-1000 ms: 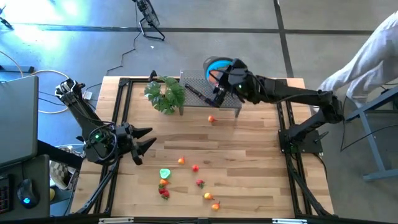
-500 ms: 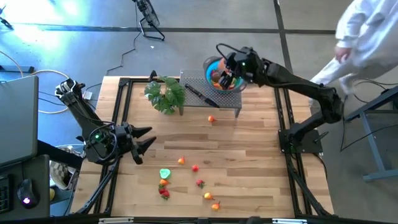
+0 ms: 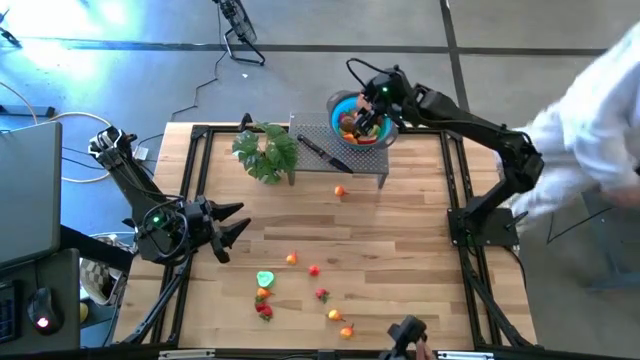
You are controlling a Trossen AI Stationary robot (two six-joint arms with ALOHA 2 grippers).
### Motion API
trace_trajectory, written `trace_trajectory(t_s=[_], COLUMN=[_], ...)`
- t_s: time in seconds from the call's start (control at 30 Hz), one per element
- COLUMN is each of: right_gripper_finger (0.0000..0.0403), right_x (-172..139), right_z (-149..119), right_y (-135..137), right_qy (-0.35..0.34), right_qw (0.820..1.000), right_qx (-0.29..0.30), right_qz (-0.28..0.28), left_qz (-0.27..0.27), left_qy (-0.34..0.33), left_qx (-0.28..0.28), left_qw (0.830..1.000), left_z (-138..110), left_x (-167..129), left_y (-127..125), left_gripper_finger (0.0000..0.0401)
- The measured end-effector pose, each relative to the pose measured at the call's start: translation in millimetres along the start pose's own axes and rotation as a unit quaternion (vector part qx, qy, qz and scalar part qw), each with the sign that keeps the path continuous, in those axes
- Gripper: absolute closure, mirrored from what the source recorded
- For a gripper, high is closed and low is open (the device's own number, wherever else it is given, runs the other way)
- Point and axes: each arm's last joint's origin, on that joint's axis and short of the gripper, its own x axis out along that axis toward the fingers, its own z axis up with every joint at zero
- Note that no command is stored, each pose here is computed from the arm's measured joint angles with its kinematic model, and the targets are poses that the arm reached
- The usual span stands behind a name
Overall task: Pick & Place Fruit
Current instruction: Put the red apple in the blue bowl on the shelf, then put the yellow pear in the blue bowl on the shelf
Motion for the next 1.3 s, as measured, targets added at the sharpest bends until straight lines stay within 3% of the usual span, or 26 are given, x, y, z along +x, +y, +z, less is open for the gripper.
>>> trace_trajectory(t_s=[0.3,0.57,0.83,1.3], right_gripper_finger=[0.0134,0.0129,0.0079,0.0085], right_x=[32.4,40.7,34.8,-2.1], right_z=[-11.8,-18.3,-16.4,-3.2], right_y=[-9.6,-15.9,-10.9,-5.6], right_qy=[0.049,0.075,0.070,0.015], right_qw=[0.999,0.997,0.997,1.000], right_qx=[0.006,0.009,-0.002,-0.006], right_qz=[-0.010,-0.014,-0.012,0.000], left_qz=[0.000,0.000,-0.001,-0.002], left_qy=[0.000,0.000,0.000,0.001], left_qx=[-0.002,-0.004,-0.008,-0.009], left_qw=[1.000,1.000,1.000,1.000], left_z=[0.1,0.2,0.2,-0.1], left_x=[0.0,0.0,0.0,0.0], left_y=[-0.1,-0.1,-0.1,-0.1], left_gripper_finger=[0.0153,0.0153,0.0153,0.0153])
